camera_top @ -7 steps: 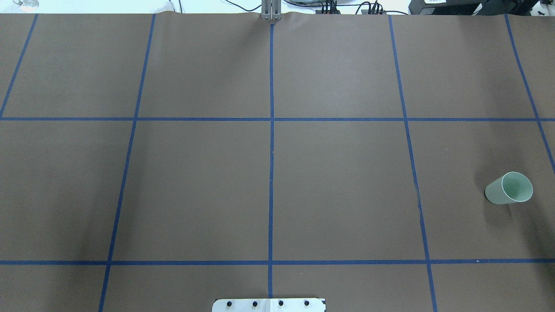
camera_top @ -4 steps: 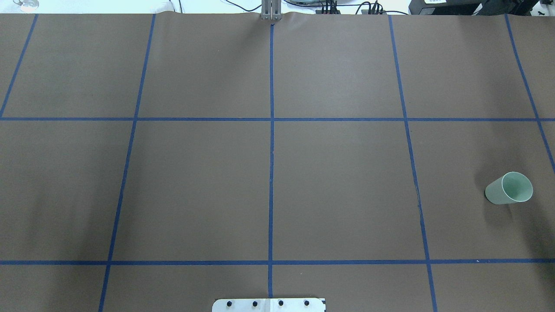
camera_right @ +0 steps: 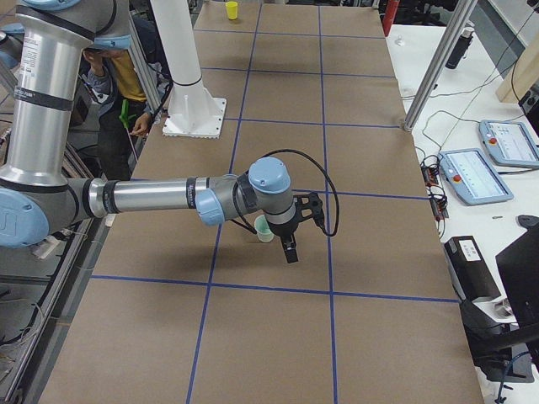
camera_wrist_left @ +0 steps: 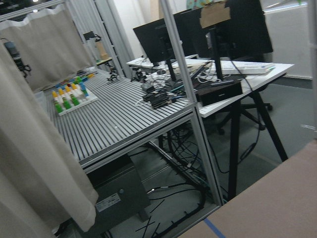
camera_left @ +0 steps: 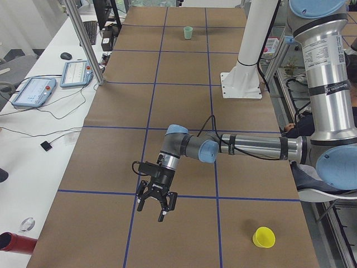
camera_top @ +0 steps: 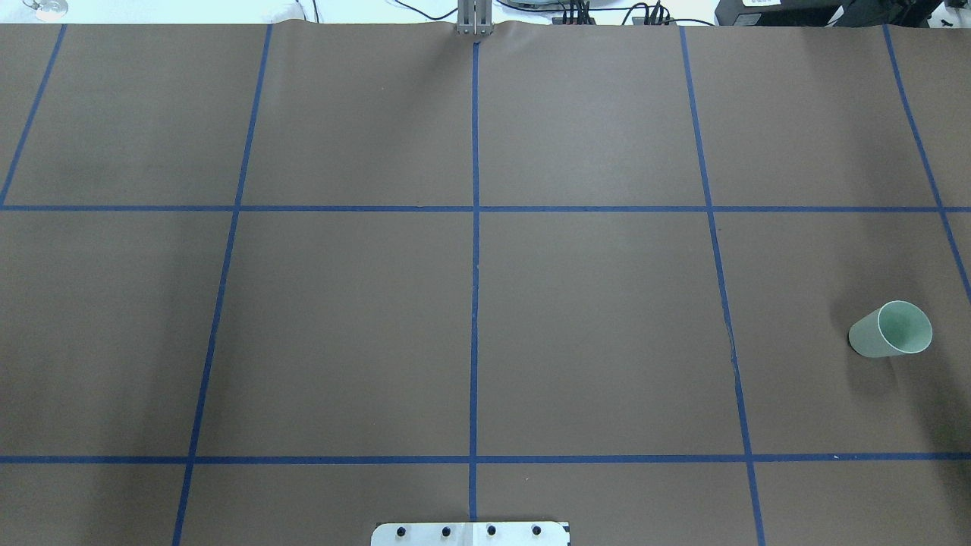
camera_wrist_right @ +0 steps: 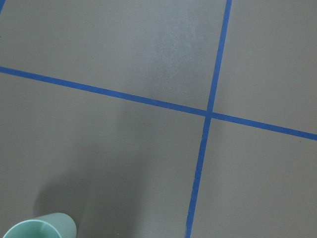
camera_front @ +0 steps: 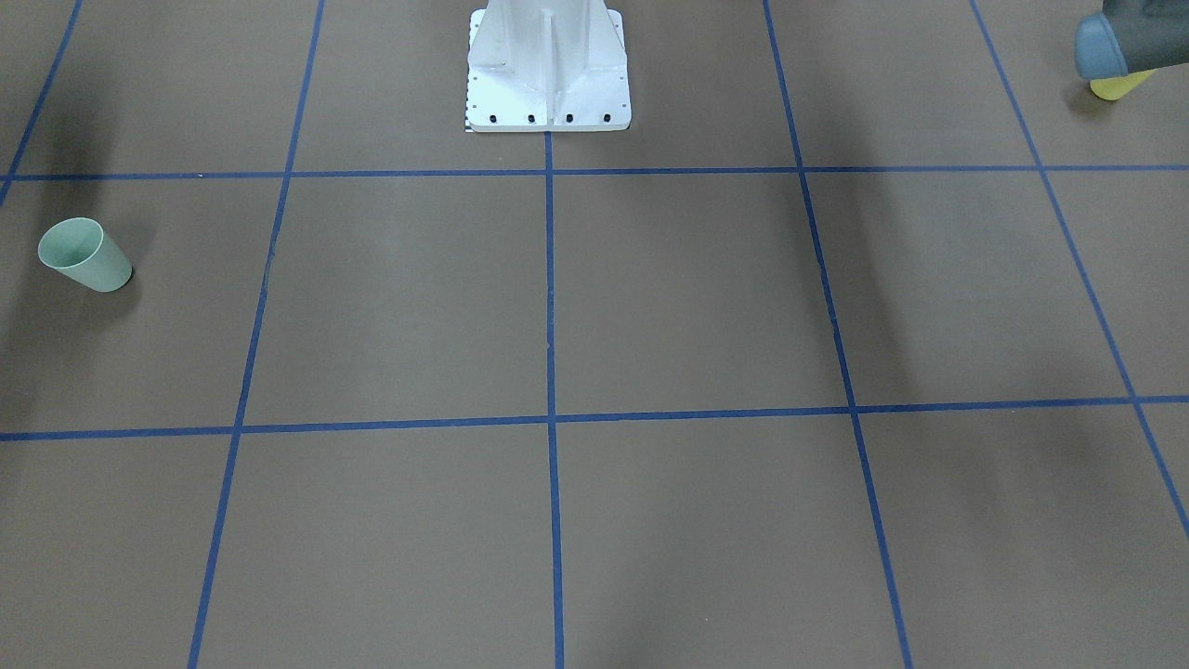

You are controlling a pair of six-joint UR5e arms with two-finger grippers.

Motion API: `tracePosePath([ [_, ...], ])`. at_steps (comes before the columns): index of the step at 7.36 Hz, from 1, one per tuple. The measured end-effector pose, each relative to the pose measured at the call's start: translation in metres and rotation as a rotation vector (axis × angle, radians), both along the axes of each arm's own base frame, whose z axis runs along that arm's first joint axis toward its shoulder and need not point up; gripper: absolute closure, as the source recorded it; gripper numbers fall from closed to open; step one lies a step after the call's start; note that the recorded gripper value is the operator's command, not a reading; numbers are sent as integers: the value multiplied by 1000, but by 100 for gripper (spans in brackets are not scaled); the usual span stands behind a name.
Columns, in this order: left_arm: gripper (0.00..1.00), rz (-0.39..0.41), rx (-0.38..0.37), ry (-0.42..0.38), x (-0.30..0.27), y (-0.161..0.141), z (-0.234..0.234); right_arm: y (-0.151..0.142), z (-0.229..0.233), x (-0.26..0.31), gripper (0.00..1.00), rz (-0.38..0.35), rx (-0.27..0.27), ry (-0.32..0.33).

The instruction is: Transfer and stack yellow cup on green cup

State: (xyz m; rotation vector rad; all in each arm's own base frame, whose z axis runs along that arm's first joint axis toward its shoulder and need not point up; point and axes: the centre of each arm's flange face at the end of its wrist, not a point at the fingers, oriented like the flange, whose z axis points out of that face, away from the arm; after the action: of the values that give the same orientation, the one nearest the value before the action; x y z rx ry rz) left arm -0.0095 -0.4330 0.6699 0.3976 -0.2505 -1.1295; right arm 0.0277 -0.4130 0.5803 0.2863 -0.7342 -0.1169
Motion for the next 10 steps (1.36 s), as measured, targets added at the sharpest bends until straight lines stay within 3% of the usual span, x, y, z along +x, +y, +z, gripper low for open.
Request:
tracePosePath([
  [3, 0, -237, -180, -153, 15, 37, 34, 10, 7, 1, 0, -1, 6, -3],
  [6, 0, -469, -265, -318, -1, 74, 99, 11, 7, 1, 0, -5, 14, -2],
  [10, 0, -712, -479, -407, 31, 118, 119, 10, 5, 1, 0, -5, 38, -5],
])
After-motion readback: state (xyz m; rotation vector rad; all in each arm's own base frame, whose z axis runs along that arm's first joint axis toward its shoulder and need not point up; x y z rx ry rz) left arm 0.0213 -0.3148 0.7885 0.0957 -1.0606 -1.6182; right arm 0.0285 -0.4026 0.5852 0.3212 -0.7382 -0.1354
